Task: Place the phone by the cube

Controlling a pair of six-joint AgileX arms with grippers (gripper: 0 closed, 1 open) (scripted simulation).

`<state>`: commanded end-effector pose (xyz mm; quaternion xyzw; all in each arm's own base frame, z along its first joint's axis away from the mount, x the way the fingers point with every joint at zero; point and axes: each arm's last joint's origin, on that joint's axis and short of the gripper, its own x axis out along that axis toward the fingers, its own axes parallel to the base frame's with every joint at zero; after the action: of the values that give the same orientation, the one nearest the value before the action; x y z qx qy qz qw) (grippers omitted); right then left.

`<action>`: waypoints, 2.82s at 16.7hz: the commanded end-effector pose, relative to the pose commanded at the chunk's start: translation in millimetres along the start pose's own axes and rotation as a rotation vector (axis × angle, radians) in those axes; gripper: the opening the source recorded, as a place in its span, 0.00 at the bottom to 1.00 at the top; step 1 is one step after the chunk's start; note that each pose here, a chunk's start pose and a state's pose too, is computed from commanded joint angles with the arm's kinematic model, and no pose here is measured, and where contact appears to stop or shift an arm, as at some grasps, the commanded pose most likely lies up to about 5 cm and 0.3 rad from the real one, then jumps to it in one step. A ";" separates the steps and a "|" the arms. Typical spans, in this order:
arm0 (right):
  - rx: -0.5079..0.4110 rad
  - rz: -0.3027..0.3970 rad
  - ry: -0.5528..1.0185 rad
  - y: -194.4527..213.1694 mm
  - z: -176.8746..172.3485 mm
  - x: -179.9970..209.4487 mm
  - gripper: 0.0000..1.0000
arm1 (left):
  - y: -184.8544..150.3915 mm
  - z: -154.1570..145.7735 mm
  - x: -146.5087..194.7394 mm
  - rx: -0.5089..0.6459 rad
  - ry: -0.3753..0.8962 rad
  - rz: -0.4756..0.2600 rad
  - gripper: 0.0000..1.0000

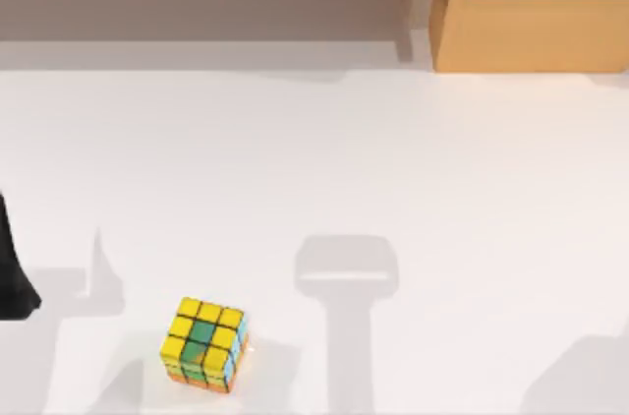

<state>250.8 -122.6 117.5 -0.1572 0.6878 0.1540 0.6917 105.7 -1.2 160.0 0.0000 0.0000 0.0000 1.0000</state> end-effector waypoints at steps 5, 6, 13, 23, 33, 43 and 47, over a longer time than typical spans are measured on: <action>0.000 0.006 0.004 0.7 -0.8 8.4 1.00 | 0.0 0.0 0.0 0.000 0.000 0.000 1.00; 0.000 0.006 0.004 0.7 -0.8 8.4 0.92 | 0.0 0.0 0.0 0.000 0.000 0.000 1.00; 0.000 0.006 0.004 0.7 -0.8 8.4 0.40 | 0.0 0.0 0.0 0.000 0.000 0.000 1.00; 0.000 0.006 0.004 0.7 -0.8 8.4 0.00 | 0.0 0.0 0.0 0.000 0.000 0.000 1.00; 0.005 0.006 -0.004 1.6 -0.3 -17.1 0.00 | 0.0 0.0 0.0 0.000 0.000 0.000 1.00; 0.062 -0.119 -0.112 13.7 37.7 -65.3 0.00 | 0.0 0.0 0.0 0.000 0.000 0.000 1.00; 0.146 -0.165 -0.222 50.3 80.3 -106.3 0.00 | 0.0 0.0 0.0 0.000 0.000 0.000 1.00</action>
<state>301.0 -42.3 223.9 -0.1444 0.6013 0.0628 0.7834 105.7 -1.2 160.0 0.0000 0.0000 0.0000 1.0000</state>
